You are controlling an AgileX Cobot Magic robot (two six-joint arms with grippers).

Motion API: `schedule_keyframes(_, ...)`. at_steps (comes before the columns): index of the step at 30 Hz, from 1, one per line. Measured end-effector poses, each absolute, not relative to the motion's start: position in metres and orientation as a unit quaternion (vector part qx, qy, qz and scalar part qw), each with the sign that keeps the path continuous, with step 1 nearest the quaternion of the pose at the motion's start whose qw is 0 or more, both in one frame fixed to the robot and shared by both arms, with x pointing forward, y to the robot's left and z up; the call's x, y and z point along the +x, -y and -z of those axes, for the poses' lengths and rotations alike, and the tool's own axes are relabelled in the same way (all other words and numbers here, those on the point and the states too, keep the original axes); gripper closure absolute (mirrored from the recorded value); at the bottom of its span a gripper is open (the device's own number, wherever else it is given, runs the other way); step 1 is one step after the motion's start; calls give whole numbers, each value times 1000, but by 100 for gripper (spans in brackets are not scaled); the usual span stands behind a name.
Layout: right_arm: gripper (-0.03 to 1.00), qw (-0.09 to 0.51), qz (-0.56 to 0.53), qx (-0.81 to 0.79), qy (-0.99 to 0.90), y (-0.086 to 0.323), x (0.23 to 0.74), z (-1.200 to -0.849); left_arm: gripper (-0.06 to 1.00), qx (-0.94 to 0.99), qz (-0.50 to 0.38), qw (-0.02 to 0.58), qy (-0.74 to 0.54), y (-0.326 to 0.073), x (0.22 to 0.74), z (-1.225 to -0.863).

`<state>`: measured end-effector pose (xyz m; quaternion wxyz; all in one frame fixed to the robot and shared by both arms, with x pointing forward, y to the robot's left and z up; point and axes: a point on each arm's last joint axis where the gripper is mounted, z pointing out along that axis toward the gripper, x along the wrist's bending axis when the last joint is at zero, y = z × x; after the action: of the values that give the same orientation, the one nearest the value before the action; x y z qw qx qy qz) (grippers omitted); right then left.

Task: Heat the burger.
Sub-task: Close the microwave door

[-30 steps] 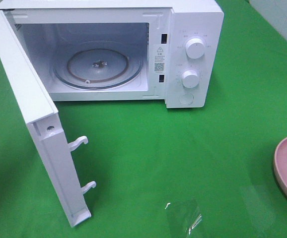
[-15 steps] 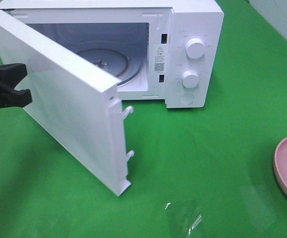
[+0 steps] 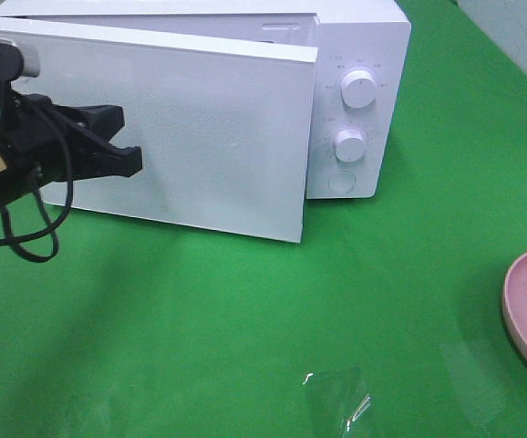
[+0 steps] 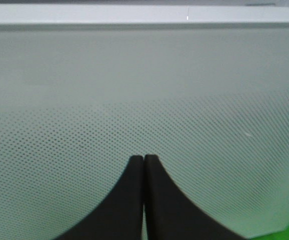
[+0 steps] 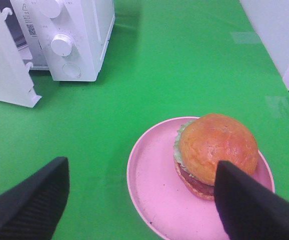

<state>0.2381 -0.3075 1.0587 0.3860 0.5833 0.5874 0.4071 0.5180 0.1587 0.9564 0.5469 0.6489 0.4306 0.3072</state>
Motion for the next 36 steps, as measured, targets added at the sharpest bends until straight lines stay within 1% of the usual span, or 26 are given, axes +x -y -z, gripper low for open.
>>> schedule_keyframes(7,21,386,-407,583,-587,307,238,-1059,94,646,-293,543,-449,-137,537,-956)
schedule_keyframes(19,21,386,-407,583,-587,307,238,-1059,94,649,-275,561,-434,-90,563,-950)
schedule_keyframes(21,21,386,-407,583,-587,307,238,-1059,94,652,-275,561,-430,-86,564,-949)
schedule_keyframes(26,21,386,-407,583,-587,307,238,-1059,94,673,-284,554,-399,-63,567,-947)
schedule_keyframes(36,21,386,-407,583,-587,307,238,-1059,94,679,-300,542,-394,-51,576,-946)
